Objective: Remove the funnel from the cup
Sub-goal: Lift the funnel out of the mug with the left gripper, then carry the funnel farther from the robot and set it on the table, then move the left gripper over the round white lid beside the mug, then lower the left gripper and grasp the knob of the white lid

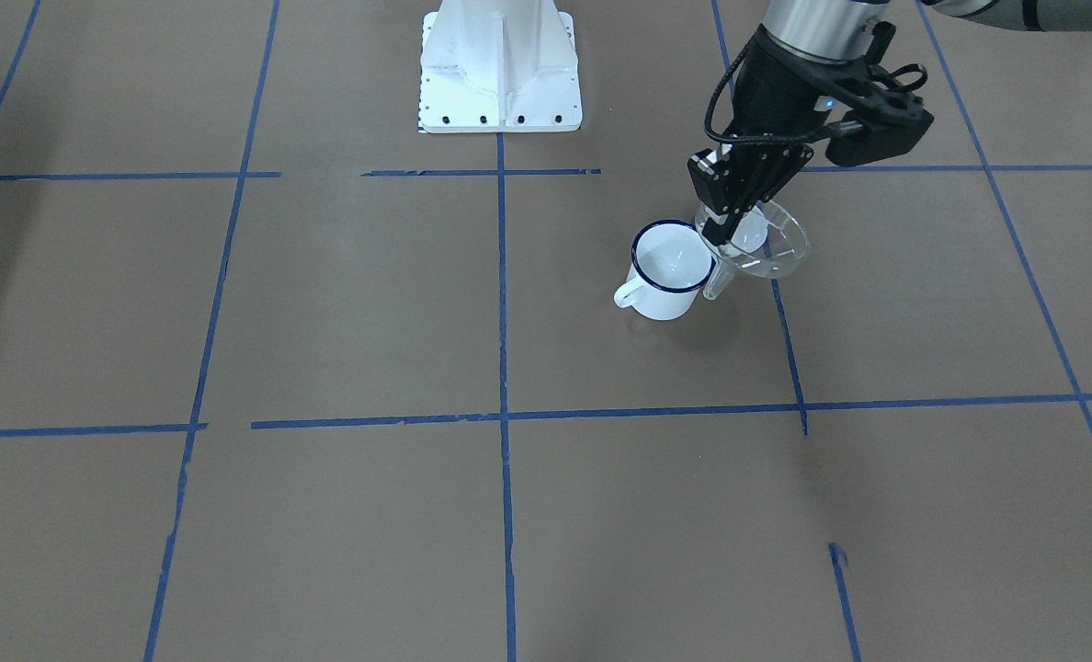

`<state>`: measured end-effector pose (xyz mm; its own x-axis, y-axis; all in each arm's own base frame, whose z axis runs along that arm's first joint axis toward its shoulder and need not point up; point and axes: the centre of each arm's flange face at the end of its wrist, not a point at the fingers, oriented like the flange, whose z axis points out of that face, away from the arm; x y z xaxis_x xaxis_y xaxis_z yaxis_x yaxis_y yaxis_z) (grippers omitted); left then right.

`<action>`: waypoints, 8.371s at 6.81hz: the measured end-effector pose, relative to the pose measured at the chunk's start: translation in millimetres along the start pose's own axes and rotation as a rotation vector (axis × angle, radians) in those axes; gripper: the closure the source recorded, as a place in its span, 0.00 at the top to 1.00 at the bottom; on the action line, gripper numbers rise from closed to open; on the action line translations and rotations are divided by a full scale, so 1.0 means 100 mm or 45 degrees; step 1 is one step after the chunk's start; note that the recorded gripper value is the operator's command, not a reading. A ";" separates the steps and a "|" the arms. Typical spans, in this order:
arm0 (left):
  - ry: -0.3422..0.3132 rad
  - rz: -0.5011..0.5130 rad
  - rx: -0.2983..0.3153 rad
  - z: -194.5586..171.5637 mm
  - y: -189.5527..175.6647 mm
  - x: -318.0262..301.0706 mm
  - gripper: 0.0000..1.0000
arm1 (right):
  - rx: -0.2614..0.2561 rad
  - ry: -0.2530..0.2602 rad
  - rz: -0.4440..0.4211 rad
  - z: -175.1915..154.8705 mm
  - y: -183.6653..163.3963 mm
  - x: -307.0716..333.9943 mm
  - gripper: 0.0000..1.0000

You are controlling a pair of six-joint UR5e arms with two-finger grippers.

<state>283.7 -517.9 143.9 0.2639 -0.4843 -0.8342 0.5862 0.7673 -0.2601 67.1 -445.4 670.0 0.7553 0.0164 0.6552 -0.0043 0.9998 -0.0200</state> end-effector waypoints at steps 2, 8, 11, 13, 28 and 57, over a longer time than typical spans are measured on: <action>0.222 -0.338 0.210 0.68 -0.51 -0.08 0.00 | 0.000 0.000 0.000 0.00 0.00 0.00 1.00; 0.413 -0.552 0.497 2.71 -0.61 -1.13 0.33 | 0.000 0.000 0.000 0.00 0.00 0.00 1.00; 0.403 -0.493 0.498 2.70 -0.58 -1.12 1.00 | -0.001 0.000 0.001 0.00 0.00 0.00 1.00; 0.359 -0.286 0.393 2.36 -0.56 -1.03 1.00 | -0.001 0.000 0.001 0.00 0.00 0.00 1.00; -0.394 0.580 -0.378 1.37 1.23 -2.75 1.00 | -0.001 0.000 0.001 0.01 0.00 0.01 1.00; -0.361 0.552 -0.413 1.31 1.42 -2.81 0.32 | 0.000 0.000 0.000 0.00 0.00 0.00 1.00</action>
<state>393.6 -328.2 404.8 0.6458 -0.1577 -0.7470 0.1281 0.9869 -0.0976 67.1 -445.4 670.2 0.7553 0.0167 0.6552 -0.0043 0.9998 -0.0204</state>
